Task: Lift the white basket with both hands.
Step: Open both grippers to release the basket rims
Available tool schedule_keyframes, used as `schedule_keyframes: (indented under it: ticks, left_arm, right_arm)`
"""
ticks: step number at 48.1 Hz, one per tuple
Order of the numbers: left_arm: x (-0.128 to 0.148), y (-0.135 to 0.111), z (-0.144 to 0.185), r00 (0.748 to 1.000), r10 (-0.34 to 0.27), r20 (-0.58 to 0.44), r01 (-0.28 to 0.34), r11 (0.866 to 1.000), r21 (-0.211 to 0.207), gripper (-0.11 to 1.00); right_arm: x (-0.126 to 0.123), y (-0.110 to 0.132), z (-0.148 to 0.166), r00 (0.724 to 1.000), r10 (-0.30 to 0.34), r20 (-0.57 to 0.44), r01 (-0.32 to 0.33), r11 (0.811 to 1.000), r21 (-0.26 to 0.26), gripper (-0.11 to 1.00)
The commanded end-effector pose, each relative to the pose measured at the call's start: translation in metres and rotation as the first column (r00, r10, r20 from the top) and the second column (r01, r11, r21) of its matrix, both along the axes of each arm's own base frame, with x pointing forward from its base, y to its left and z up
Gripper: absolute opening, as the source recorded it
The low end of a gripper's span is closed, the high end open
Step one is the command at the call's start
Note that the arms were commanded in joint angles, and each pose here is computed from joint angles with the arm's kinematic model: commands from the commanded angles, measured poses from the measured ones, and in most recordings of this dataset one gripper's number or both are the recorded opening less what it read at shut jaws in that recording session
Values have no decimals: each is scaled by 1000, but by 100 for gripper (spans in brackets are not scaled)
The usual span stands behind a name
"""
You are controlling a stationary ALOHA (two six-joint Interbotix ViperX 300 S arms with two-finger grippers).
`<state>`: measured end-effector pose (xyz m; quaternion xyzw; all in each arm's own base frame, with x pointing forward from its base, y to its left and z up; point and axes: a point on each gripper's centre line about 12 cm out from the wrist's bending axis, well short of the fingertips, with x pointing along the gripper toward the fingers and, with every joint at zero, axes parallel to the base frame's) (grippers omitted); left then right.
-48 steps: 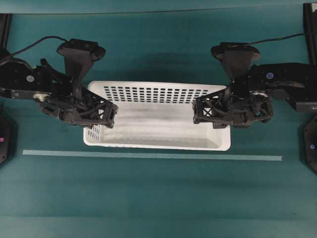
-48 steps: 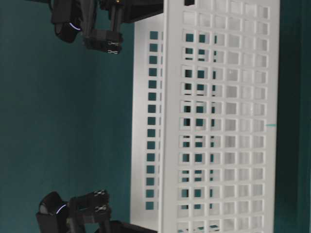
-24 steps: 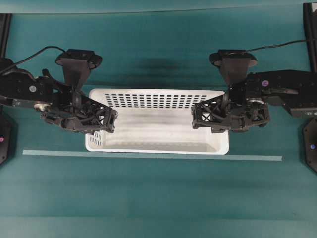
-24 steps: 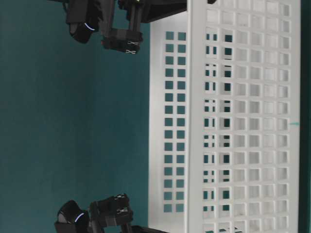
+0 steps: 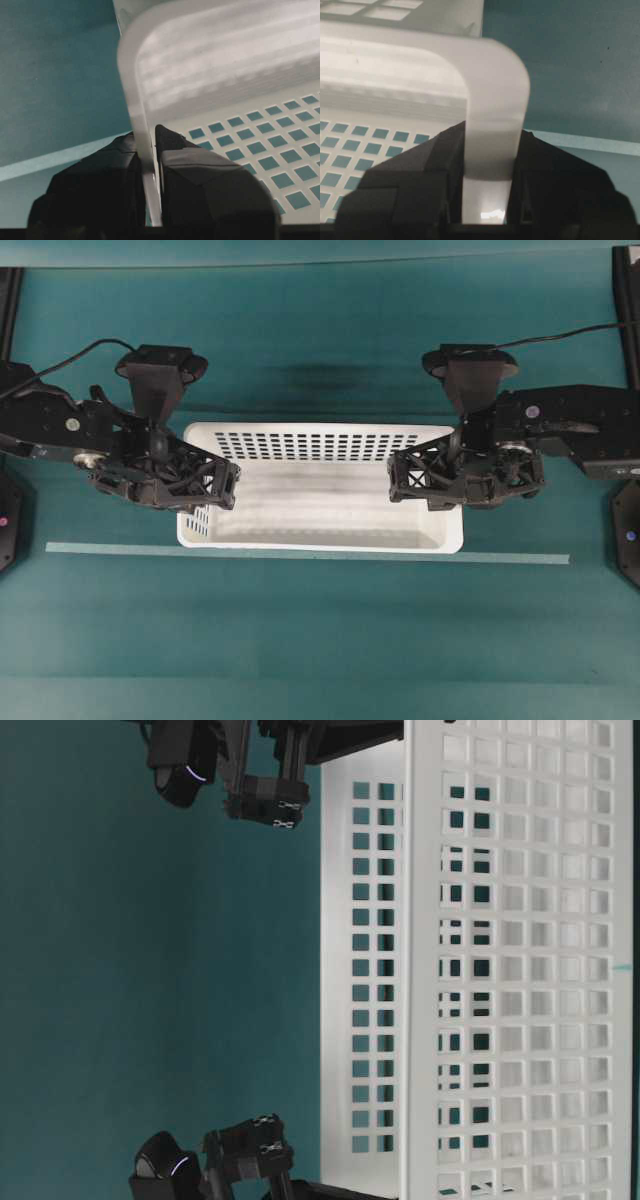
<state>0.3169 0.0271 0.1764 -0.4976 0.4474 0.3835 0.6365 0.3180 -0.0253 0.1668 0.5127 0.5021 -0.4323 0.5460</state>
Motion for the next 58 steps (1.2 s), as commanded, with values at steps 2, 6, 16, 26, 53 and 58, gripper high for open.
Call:
schedule_keyframes:
  ticks: [2, 6, 16, 26, 53, 58]
  left_arm:
    - [4, 0, -3, 1000, -7, -5, 7, 1000, 4, 3]
    - [5, 0, -4, 1000, -8, -7, 8, 1000, 3, 3]
    - [5, 0, -3, 1000, -10, 7, 10, 1000, 6, 3]
    - [9, 1, -3, 997, -15, 69, 14, 1000, 12, 3]
    - [7, 3, -6, 997, -18, 72, 17, 1000, 16, 91]
    - [8, 4, -6, 997, -20, 75, 18, 1000, 18, 86]
  right_arm:
    - [2, 1, -8, 1000, 24, -18, -24, 1000, -3, 21]
    - [2, 1, -9, 1000, 22, -15, -22, 1000, -3, 21]
    - [-1, 3, -15, 1000, 10, -7, -10, 1000, 9, 21]
    - [-4, 4, -20, 1000, 9, 3, -9, 1000, 19, 21]
    - [-1, 3, -21, 998, -7, 55, 6, 1000, 11, 72]
    - [-1, 1, -21, 998, -9, 55, 8, 1000, 8, 92]
